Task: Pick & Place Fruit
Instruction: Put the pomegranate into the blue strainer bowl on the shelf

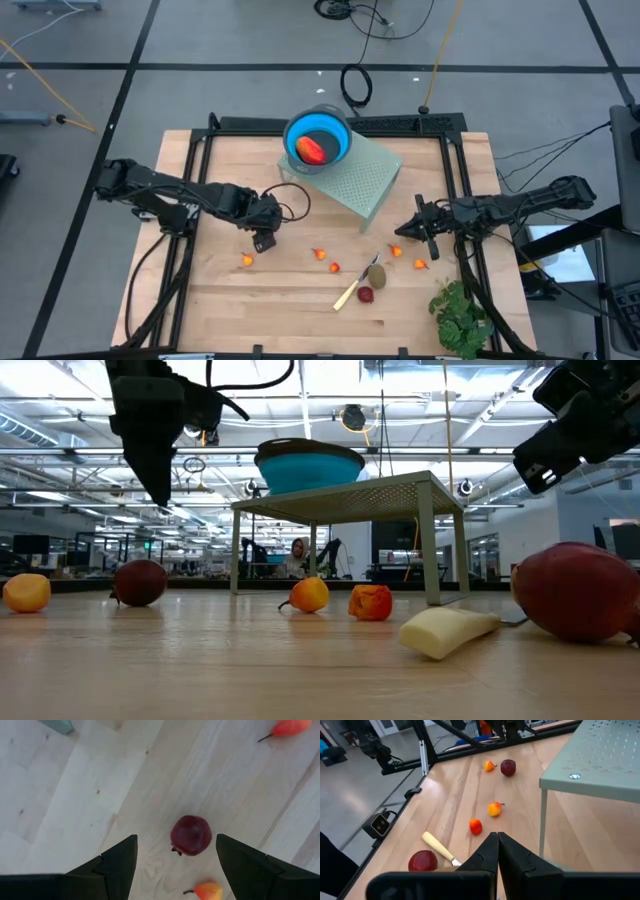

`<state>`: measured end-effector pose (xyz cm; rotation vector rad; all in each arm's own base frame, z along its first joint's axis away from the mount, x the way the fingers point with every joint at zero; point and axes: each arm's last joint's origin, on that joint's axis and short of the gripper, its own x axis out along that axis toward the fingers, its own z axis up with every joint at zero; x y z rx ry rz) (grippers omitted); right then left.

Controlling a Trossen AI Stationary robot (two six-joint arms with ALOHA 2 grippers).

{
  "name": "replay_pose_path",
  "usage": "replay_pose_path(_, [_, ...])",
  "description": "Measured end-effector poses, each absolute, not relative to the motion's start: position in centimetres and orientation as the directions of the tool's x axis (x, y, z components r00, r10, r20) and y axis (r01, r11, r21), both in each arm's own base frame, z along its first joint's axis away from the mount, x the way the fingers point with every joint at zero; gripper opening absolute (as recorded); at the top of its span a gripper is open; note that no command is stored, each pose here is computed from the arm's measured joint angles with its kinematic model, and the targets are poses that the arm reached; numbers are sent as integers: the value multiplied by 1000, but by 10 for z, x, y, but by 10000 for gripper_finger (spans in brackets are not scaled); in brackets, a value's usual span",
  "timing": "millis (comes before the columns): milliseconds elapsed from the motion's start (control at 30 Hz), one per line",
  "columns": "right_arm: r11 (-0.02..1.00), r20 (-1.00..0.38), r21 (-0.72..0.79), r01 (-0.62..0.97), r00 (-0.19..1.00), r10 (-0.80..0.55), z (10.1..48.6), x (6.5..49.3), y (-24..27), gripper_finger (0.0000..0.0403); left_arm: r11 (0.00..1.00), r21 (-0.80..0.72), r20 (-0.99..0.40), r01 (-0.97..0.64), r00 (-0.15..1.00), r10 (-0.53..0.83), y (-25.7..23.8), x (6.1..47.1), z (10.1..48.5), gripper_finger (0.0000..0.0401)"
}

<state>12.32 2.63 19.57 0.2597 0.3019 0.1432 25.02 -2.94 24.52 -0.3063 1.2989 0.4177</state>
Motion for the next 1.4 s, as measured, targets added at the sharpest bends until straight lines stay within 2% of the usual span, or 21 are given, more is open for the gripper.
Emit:
replay_pose_path(367, [959, -308, 267, -92, 935, 176, 193, 125, 27, 1, 896, 33, -970, -443, 203, 136, -18, 251, 245, 275])
replay_pose_path(633, [960, -307, 266, -89, 936, 172, 193, 125, 27, 1, 900, 37, -969, -434, 205, 139, -18, 251, 245, 330])
replay_pose_path(767, [960, -307, 266, -89, 936, 172, 193, 125, 27, 1, 907, 34, -970, -421, 206, 132, -18, 251, 245, 345])
replay_pose_path(967, [960, -307, 266, -89, 936, 172, 193, 125, 27, 0, 914, 38, -967, -404, 215, 135, -18, 252, 243, 347])
replay_pose_path(1100, [960, -307, 266, -89, 936, 172, 193, 125, 27, 0, 931, 13, -966, -366, 236, 106, -20, 251, 226, 347])
replay_pose_path(1267, [960, -307, 267, -90, 936, 173, 193, 125, 27, 0, 947, 94, -965, -307, 205, 162, -25, 245, 215, 347])
replay_pose_path(1400, [960, -307, 267, -90, 936, 173, 193, 125, 27, 0, 971, 108, -966, -213, 207, 152, -31, 244, 215, 347])
